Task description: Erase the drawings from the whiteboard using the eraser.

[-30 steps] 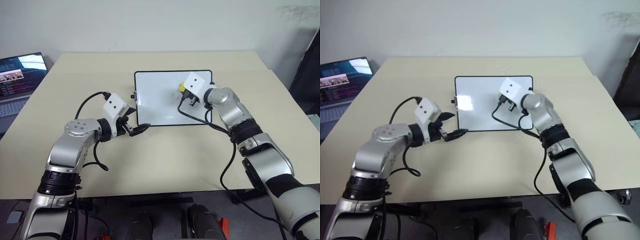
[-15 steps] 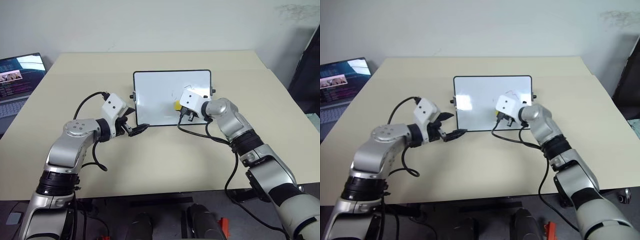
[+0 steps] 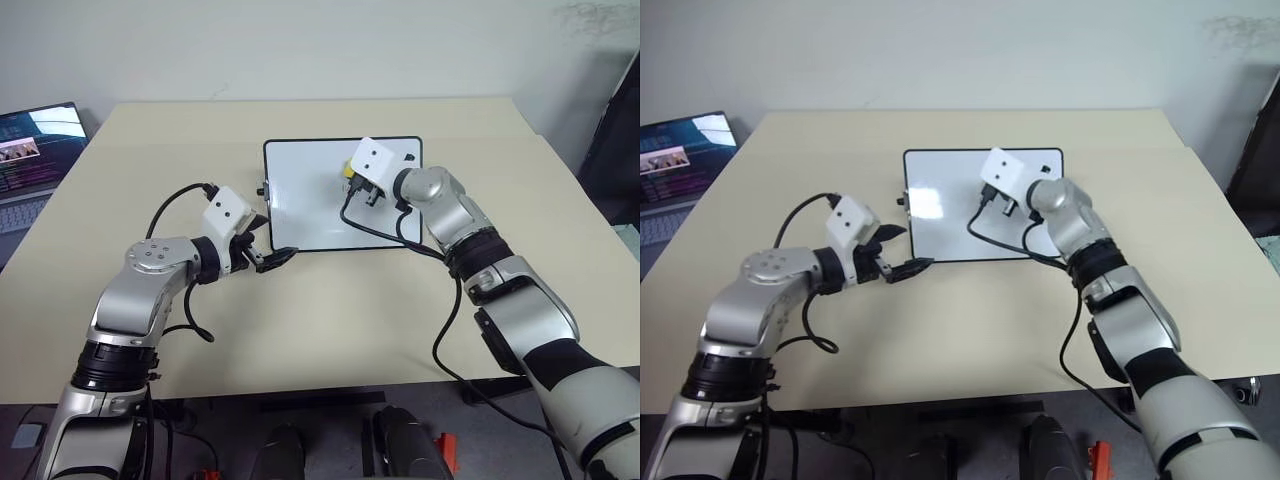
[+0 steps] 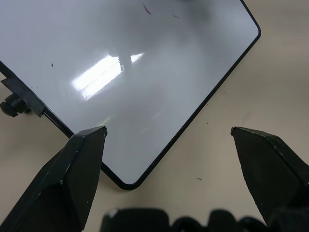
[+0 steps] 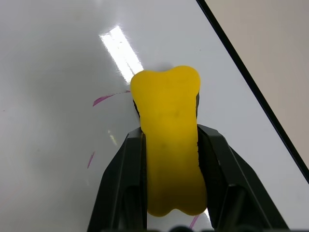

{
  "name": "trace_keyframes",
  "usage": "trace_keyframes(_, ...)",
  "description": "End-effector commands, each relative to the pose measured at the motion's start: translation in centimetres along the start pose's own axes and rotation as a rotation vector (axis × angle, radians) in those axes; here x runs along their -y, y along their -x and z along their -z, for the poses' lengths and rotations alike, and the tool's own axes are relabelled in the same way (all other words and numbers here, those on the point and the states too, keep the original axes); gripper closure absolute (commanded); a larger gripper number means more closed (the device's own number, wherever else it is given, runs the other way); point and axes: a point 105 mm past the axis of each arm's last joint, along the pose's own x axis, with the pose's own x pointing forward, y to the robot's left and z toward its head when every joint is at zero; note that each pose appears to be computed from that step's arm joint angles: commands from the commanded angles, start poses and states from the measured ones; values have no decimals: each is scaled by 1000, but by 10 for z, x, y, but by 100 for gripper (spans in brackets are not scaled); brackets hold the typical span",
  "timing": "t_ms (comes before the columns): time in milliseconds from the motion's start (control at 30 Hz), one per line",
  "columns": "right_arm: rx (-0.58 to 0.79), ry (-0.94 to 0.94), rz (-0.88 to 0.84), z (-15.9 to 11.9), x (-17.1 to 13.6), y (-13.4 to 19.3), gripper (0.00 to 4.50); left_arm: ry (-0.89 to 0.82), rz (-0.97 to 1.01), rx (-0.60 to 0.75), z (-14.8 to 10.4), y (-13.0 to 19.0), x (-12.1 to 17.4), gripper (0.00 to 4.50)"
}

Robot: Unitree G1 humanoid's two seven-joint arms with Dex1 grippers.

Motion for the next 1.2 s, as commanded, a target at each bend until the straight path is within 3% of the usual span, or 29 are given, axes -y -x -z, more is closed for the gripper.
trace_keyframes(33, -10, 28, -134, 0, -29, -3, 339, -42, -29, 37, -13, 6, -6, 0)
trace_keyframes(267, -81, 70, -271, 24, -52, 5, 340, -39, -29, 34, -12, 7, -5, 0)
trace_keyframes(400, -87, 36, -186, 28, -34, 7, 340, -40, -31, 33, -12, 7, -6, 0)
trace_keyframes(567, -104, -11, 12, 34, 14, 13, 340, -43, -27, 36, -14, 5, -7, 0)
trace_keyframes(700, -125, -8, 12, 40, 21, 17, 340, -46, -24, 38, -15, 4, -7, 0)
trace_keyframes(867, -166, 14, -91, 56, 0, 19, 340, -47, -22, 39, -16, 4, -7, 0)
trace_keyframes(1200, -146, 72, -334, 60, -57, 34, 340, -48, -40, 33, -15, 9, -12, 0)
